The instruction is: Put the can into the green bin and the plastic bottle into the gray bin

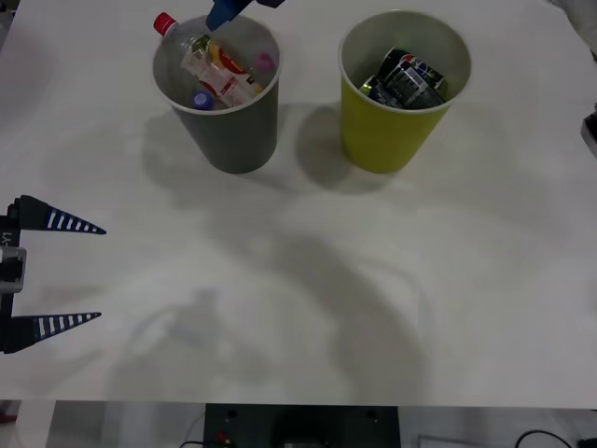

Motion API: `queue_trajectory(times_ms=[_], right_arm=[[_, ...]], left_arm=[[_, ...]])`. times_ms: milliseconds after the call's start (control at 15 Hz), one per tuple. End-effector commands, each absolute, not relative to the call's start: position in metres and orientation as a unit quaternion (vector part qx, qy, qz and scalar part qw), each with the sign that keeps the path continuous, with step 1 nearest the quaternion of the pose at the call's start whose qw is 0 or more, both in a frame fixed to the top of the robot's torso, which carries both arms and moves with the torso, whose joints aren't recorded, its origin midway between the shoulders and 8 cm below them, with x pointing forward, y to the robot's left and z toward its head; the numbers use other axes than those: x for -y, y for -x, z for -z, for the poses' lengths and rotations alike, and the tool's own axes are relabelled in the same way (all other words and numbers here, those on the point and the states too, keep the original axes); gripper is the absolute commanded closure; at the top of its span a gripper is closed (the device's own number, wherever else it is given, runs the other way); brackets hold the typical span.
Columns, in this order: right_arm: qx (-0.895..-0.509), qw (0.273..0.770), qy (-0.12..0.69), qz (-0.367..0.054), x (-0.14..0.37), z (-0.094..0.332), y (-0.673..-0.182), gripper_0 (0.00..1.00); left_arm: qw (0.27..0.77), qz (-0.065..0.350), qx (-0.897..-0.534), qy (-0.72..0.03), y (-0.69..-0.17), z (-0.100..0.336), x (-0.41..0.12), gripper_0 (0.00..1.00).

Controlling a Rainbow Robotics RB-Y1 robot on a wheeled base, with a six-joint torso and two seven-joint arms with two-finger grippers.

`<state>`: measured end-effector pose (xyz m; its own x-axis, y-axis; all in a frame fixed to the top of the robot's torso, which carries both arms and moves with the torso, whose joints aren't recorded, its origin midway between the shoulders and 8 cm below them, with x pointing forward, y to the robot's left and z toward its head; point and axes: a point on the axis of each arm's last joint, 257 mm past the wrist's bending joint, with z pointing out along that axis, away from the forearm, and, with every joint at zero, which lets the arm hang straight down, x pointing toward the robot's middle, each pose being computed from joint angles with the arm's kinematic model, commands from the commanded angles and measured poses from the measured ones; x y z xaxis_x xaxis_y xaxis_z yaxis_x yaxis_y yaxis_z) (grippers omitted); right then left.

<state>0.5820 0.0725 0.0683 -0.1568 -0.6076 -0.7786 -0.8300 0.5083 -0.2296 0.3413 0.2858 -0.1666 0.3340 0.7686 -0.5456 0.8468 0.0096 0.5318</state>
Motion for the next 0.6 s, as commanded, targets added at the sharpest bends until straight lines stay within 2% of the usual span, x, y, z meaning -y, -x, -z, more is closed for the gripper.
queue_trajectory(times_ms=[67, 600], right_arm=[[-0.750, 0.430, 0.486, -0.129, -0.043, -0.071, -0.568, 0.00], [-0.722, 0.455, 0.505, -0.129, 0.043, -0.055, -0.520, 0.00]], left_arm=[[0.417, 0.047, -0.575, -0.702, -0.341, 0.167, -0.286, 0.02], [0.417, 0.047, -0.575, -0.702, -0.341, 0.167, -0.286, 0.02]])
